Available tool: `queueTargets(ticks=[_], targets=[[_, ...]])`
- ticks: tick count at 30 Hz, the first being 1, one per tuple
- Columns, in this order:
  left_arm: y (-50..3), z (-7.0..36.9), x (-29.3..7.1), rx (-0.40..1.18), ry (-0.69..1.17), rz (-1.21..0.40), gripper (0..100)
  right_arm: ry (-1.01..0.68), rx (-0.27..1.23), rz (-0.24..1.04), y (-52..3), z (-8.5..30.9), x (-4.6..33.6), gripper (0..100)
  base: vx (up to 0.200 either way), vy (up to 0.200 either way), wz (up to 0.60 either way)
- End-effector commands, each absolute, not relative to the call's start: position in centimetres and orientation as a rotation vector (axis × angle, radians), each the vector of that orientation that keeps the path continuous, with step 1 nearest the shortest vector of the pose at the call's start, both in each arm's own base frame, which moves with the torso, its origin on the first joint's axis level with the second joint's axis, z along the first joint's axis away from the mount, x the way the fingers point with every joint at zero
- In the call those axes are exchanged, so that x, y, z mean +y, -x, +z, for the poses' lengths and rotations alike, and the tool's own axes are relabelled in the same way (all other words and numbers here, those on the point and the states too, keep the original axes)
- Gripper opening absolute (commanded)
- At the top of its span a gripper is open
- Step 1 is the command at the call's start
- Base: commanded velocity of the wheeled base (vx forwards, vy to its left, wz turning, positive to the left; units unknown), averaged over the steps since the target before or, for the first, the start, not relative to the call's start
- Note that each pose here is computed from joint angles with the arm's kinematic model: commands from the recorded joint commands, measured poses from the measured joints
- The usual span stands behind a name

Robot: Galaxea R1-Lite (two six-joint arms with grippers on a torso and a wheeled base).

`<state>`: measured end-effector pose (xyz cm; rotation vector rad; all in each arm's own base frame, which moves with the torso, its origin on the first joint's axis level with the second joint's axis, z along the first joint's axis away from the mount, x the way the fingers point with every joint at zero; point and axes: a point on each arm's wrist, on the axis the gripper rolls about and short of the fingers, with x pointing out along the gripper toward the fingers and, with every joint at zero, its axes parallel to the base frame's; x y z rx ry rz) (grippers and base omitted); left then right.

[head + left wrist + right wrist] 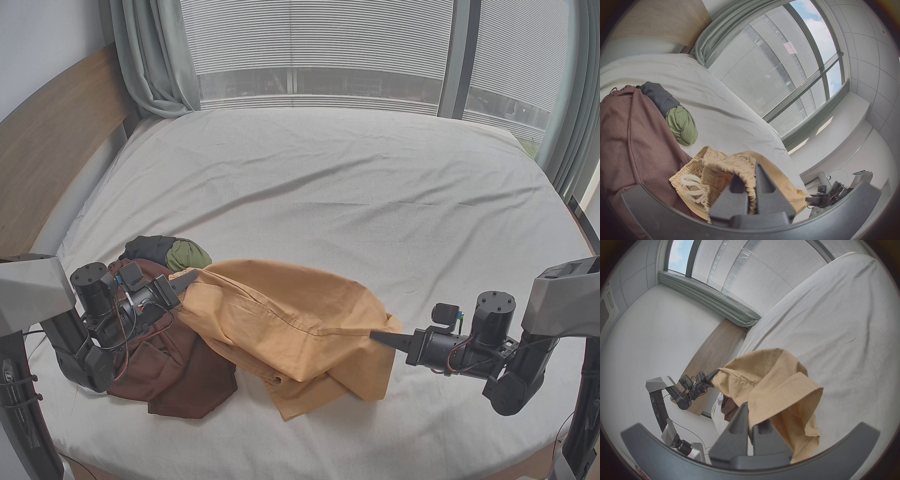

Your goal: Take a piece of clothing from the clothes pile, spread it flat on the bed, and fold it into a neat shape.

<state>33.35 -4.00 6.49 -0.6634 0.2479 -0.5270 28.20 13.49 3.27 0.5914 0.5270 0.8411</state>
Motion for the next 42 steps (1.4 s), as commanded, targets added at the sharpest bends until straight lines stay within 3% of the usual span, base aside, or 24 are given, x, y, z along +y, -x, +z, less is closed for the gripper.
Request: queueTargets(ticks=[1,7,8,28,29,42], targets=[[-33.5,6.2,-4.0,0.255,0.665,-0.524,0,-0.596,0.495,0.826,-28.5,4.0,12.8,0,0.0,0.0,0.0],[-33.5,6.0,-4.0,0.259,0.666,-0.522,0,-0.594,0.583,0.825,-28.6,1.2,13.6,0,0.0,0.0,0.0],[-33.5,6.0,-4.0,0.259,0.666,-0.522,0,-0.592,0.59,0.828,-28.6,1.0,13.7,100,0.0,0.0,0.0],[-33.5,6.0,-4.0,0.259,0.666,-0.522,0,-0.578,0.576,0.867,-28.6,1.2,15.2,100,0.0,0.0,0.0],[-33.5,6.0,-3.9,0.259,0.666,-0.521,0,-0.579,0.573,0.865,-28.6,1.1,15.2,0,0.0,0.0,0.0],[-33.4,6.2,-4.1,0.256,0.666,-0.526,0,-0.58,0.553,0.842,-28.7,1.6,14.8,0,0.0,0.0,0.0]])
